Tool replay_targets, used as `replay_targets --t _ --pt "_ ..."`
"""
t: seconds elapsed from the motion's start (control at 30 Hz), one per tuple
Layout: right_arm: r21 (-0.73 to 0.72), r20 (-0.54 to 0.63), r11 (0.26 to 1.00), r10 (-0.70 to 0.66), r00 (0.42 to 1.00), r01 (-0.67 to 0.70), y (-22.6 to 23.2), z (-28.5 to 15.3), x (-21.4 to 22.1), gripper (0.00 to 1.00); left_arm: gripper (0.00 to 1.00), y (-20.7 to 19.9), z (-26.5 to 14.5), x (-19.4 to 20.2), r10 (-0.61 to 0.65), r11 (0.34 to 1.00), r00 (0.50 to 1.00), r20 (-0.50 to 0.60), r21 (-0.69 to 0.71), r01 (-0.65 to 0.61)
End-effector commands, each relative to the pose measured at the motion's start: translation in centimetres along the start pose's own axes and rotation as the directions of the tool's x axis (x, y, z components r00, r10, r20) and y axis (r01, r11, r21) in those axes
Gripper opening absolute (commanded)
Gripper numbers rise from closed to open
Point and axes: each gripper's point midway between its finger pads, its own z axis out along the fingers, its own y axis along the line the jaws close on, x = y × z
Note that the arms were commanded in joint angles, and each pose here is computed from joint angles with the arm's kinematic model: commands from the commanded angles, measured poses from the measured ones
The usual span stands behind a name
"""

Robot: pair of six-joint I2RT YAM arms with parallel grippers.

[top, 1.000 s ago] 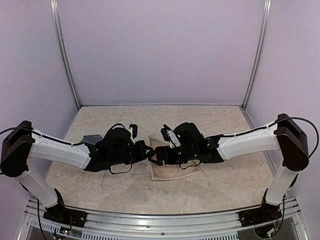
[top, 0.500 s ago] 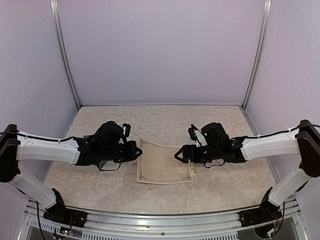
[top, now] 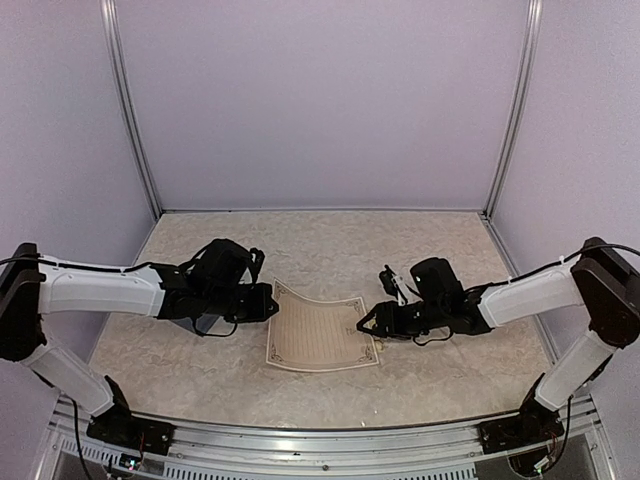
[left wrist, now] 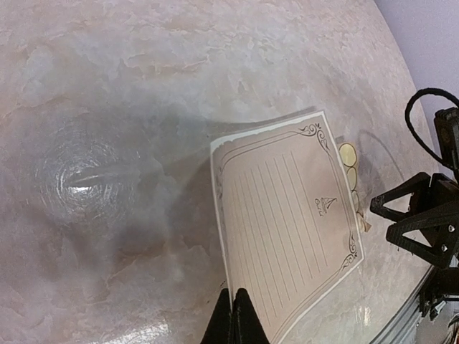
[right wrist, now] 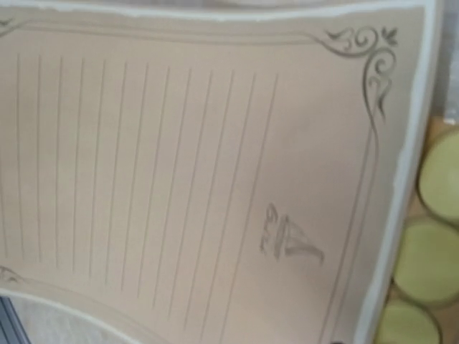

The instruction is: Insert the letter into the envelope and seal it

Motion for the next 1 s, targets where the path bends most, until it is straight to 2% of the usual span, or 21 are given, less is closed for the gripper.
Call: replay_targets --t 0.0,0.33,0.53,0.73,0.97 --pt "-0.030 0.023 1.000 0.010 1.000 -0.009 -0.6 0.5 -1.0 0.55 0.00 0.1 0.3 0.1 0.035 0.999 0.999 -0.026 -0.017 -0.035" --pt "0.039 -0.001 0.997 0.059 0.998 -0.059 -3.5 1.8 -0.6 0.54 0.00 0.3 0.5 0.0 0.045 0.999 0.999 -0.027 -0.030 -0.046" --pt "-0.034 -0.046 0.996 0.078 0.996 -0.080 -2.7 2.8 0.1 0.51 0.00 -0.2 0.5 -0.2 0.029 1.000 0.999 -0.016 -0.011 -0.029" --pt "-0.133 -0.052 0.986 0.098 0.994 -0.104 -1.2 3.1 0.0 0.41 0.00 -2.2 0.9 -0.7 -0.013 0.998 1.000 0.026 0.057 0.012" --pt "-0.182 -0.051 0.978 0.097 0.994 -0.104 -0.5 3.4 -0.1 0.35 0.00 -4.4 2.3 -0.6 -0.067 0.988 0.997 0.037 0.141 0.061"
